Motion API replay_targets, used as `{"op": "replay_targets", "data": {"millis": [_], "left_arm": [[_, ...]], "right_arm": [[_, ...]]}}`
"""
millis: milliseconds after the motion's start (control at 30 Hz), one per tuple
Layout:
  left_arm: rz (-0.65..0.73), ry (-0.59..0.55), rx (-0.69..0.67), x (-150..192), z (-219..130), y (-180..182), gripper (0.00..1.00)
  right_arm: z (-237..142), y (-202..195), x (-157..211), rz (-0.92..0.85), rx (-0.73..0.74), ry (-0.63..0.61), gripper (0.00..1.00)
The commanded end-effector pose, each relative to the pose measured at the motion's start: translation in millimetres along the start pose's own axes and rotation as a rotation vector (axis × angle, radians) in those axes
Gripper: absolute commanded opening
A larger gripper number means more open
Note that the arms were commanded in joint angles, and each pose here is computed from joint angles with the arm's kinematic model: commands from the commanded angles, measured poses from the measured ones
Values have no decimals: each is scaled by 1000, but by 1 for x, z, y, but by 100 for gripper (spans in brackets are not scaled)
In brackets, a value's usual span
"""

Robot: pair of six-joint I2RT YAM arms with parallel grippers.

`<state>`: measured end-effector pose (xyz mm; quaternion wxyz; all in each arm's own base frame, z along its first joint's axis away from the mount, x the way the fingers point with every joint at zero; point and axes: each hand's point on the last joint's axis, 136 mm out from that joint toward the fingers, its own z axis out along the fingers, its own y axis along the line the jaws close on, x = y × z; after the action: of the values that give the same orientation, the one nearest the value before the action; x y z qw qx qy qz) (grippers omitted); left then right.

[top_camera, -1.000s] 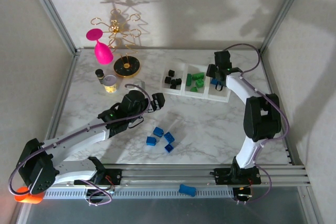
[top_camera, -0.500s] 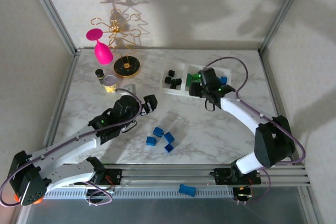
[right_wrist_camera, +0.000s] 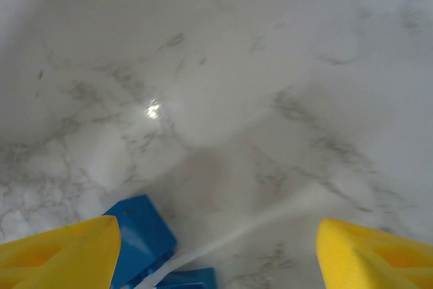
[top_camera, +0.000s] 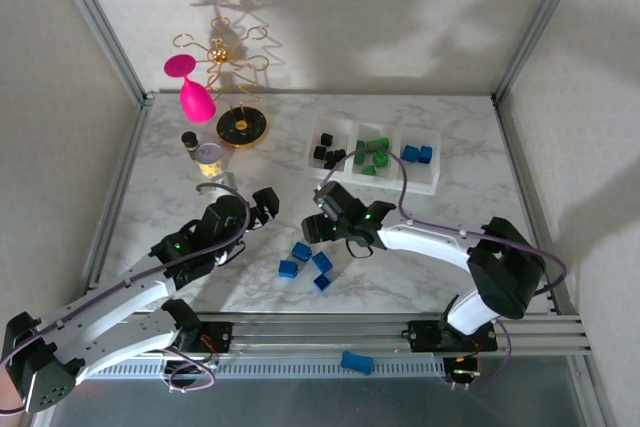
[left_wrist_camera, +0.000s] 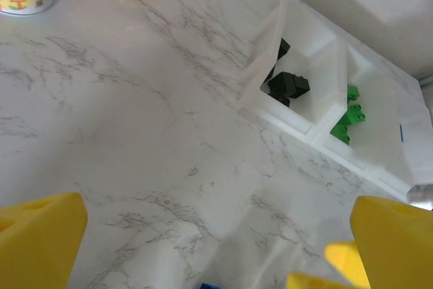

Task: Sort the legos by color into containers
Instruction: Pick up the lego from the bottom-center of the table.

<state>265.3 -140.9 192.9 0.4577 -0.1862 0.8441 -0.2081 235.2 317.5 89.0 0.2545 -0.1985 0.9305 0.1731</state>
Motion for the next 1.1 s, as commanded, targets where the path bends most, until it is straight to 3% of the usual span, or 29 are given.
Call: {"op": "replay_targets", "data": {"millis": [0, 333, 733, 1067], "left_arm": [[-22, -7, -60, 6, -3, 21, 100], [-32, -33, -69, 2, -10, 30, 100], [-28, -30, -83, 5, -9, 35, 100], [-23, -23, -79, 6, -7, 34, 100]], "right_arm": [[7, 24, 6, -31, -44, 4, 78], [26, 48, 24, -189, -66, 59, 79], [44, 54, 31, -236, -79, 110, 79], [50, 36, 39, -219, -16, 140, 74]]}}
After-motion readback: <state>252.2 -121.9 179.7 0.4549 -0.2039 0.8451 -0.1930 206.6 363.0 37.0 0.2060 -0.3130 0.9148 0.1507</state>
